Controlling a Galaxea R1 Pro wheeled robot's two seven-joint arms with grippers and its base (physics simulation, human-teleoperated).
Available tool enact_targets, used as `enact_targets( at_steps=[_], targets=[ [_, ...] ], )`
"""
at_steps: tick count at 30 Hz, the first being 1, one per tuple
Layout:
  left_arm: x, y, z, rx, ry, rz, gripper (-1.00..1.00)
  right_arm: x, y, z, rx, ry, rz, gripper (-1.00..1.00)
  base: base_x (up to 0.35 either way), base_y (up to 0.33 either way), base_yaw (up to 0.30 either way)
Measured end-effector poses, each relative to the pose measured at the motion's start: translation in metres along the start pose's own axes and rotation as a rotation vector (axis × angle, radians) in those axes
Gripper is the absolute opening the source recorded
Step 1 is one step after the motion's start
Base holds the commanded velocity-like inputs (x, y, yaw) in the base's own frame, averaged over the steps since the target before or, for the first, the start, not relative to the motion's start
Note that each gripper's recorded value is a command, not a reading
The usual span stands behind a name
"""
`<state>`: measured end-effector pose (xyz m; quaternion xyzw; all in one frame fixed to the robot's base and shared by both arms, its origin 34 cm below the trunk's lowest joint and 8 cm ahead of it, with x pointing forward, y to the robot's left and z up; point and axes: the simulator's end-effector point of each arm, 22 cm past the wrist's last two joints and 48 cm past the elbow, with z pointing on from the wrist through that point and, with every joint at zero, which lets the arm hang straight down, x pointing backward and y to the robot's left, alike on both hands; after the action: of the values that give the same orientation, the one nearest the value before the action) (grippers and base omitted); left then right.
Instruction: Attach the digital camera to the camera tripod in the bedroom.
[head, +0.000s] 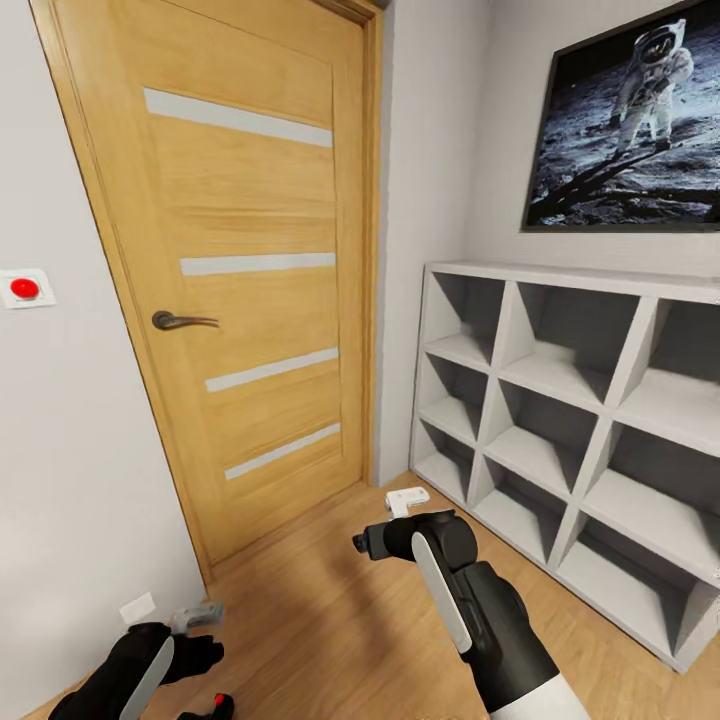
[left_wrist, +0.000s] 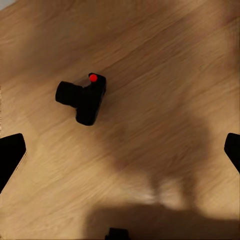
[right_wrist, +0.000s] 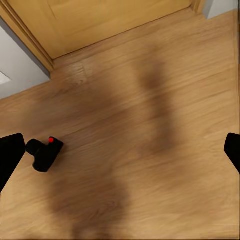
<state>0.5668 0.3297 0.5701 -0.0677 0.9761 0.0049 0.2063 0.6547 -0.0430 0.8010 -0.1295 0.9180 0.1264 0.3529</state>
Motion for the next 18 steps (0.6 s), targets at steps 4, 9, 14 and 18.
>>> enact_targets(
  at_steps=[4, 9, 14, 18],
  targets=[
    [0.000, 0.000, 0.000, 0.000, 0.000, 0.000, 1.00, 0.000, 0.000, 0.000, 0.000, 0.001, 0.000, 1.00, 0.000, 0.317, -0.266],
    [0.000, 0.000, 0.000, 0.000, 0.000, -0.001, 1.00, 0.001, 0.000, 0.001, 0.000, 0.002, -0.001, 1.00, 0.000, 0.283, -0.253],
    [0.003, -0.006, 0.001, 0.006, 0.007, -0.008, 1.00, 0.001, 0.001, 0.001, -0.001, 0.003, -0.002, 1.00, 0.000, 0.095, -0.098],
    [0.014, -0.021, 0.006, 0.026, 0.038, -0.011, 1.00, 0.006, 0.001, 0.004, -0.001, 0.004, -0.005, 1.00, 0.000, 0.027, -0.028]
  ],
)
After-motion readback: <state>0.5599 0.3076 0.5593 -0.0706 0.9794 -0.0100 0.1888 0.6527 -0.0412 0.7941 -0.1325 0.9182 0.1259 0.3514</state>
